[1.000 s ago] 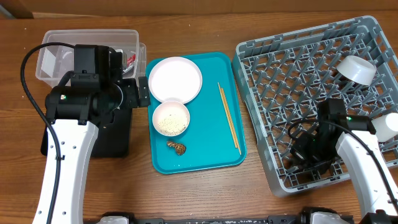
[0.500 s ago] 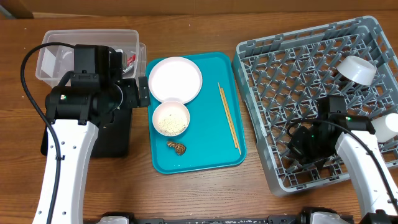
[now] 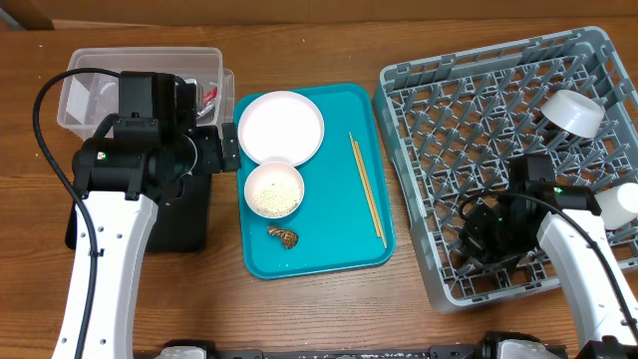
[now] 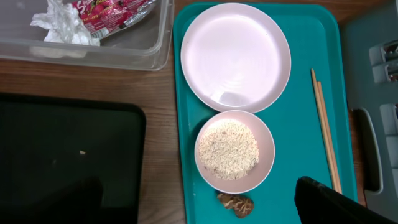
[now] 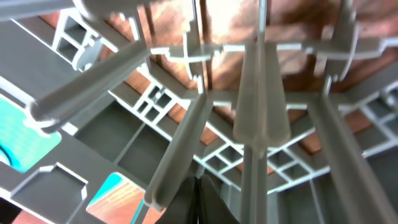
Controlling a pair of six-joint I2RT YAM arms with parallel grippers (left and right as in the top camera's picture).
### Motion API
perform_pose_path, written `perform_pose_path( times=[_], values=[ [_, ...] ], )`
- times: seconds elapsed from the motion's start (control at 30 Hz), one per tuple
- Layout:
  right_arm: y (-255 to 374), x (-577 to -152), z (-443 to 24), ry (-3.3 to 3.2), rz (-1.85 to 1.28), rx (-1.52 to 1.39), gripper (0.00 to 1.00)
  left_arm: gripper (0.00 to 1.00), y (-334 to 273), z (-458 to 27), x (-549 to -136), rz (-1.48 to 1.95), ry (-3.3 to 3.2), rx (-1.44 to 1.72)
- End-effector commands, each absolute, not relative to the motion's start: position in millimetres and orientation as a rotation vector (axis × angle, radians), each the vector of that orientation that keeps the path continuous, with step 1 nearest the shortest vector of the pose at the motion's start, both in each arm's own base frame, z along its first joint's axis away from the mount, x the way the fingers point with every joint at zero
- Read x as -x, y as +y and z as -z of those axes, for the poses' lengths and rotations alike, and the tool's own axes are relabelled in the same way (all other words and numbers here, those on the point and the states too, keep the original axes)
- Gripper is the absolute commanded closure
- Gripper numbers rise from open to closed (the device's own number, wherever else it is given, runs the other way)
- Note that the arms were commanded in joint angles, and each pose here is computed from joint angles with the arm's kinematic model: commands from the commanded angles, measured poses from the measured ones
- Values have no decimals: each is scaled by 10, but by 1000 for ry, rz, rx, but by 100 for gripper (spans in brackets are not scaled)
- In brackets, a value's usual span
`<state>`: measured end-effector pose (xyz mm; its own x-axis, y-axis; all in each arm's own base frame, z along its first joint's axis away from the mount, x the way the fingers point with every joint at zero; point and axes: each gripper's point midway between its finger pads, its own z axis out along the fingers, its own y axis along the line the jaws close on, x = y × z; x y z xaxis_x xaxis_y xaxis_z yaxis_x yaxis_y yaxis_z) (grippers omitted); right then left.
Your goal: Sort waste into correct bins and load items into the dishwasher
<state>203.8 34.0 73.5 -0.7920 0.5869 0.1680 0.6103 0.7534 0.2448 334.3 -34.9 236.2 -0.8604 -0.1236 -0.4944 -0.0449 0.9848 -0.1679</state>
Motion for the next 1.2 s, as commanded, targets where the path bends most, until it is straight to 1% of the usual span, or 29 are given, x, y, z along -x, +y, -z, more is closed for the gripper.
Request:
perform_pose_path(
  times=[0.0, 0.17, 0.4, 0.7, 0.8, 1.03, 1.17],
  values=[
    [366, -2106, -744, -2901, 480, 964, 96, 0, -363, -2384, -3349, 222, 2600, 116],
    [360, -2196, -748, -2933, 500, 971, 96, 0, -364, -2384, -3349, 222, 2600, 116],
    [361, -2202, -749, -2936, 502, 970, 96, 0, -364, -2384, -3348, 222, 2600, 116],
    [380, -1944, -745, -2836, 446, 964, 96, 0, -363, -2383, -3347, 222, 2601, 116],
    [381, -1981, -745, -2850, 457, 964, 96, 0, -364, -2384, -3348, 222, 2600, 116],
    [469, -2218, -787, -2911, 601, 949, 96, 0, -363, -2379, -3341, 222, 2604, 117],
    [463, -2289, -793, -2936, 617, 956, 96, 0, -362, -2377, -3336, 221, 2606, 117]
  ],
)
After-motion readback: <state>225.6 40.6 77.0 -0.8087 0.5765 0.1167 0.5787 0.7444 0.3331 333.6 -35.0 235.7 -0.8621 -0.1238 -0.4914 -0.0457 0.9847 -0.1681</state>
